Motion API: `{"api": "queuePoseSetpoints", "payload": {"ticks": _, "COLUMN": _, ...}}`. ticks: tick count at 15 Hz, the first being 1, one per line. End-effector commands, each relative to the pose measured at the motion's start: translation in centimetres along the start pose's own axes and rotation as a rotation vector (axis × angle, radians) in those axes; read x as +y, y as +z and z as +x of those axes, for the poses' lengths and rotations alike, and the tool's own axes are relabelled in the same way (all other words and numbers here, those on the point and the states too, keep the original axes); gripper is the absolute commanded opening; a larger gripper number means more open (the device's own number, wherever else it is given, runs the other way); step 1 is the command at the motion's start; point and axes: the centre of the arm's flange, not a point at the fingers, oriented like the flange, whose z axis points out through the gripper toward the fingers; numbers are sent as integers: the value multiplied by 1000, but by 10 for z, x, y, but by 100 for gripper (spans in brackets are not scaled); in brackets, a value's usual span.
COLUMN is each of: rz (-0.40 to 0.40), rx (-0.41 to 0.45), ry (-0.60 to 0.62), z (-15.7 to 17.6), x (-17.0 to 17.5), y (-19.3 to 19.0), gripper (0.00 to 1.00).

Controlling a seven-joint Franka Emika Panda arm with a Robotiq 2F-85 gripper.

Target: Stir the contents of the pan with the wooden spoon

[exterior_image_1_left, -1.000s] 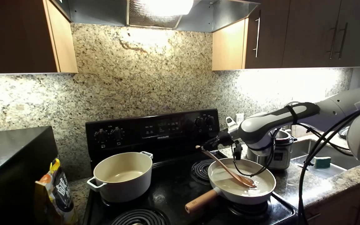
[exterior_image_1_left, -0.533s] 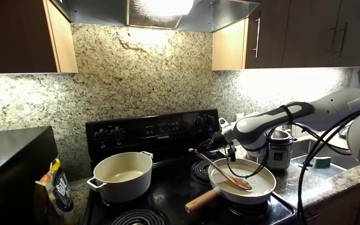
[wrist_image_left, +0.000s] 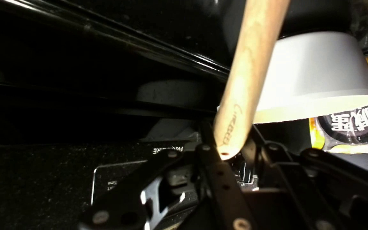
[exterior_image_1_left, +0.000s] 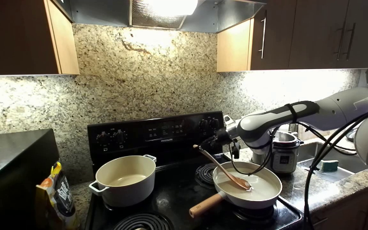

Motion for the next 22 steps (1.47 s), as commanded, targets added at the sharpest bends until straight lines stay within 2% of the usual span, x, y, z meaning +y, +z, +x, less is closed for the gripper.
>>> {"api": "queuePoseSetpoints", "payload": {"ticks": 1, "rz": 2, "rx": -15, "ry": -11, "z": 0, "x": 20, "y": -9, "gripper": 10}}
{"api": "queuePoseSetpoints", "payload": {"ticks": 6, "rz": -45, "rx": -37, "ry": 4, "z": -10, "x": 33, "y": -22, "gripper": 10}}
{"api": "queuePoseSetpoints", "payload": {"ticks": 12, "rz": -56, "rx": -30, "ry": 7, "z": -33, "x": 19, "y": -30, "gripper": 10}}
{"api": "queuePoseSetpoints", "payload": {"ticks": 17, "rz": -20, "rx": -40, "ry": 3, "z": -41, "x": 6, "y": -29, "gripper": 10}}
{"api": "queuePoseSetpoints", "payload": {"ticks": 22, "rz": 3, "rx": -38, "ry": -40, "z": -33, "x": -13, "y": -26, "gripper": 10}}
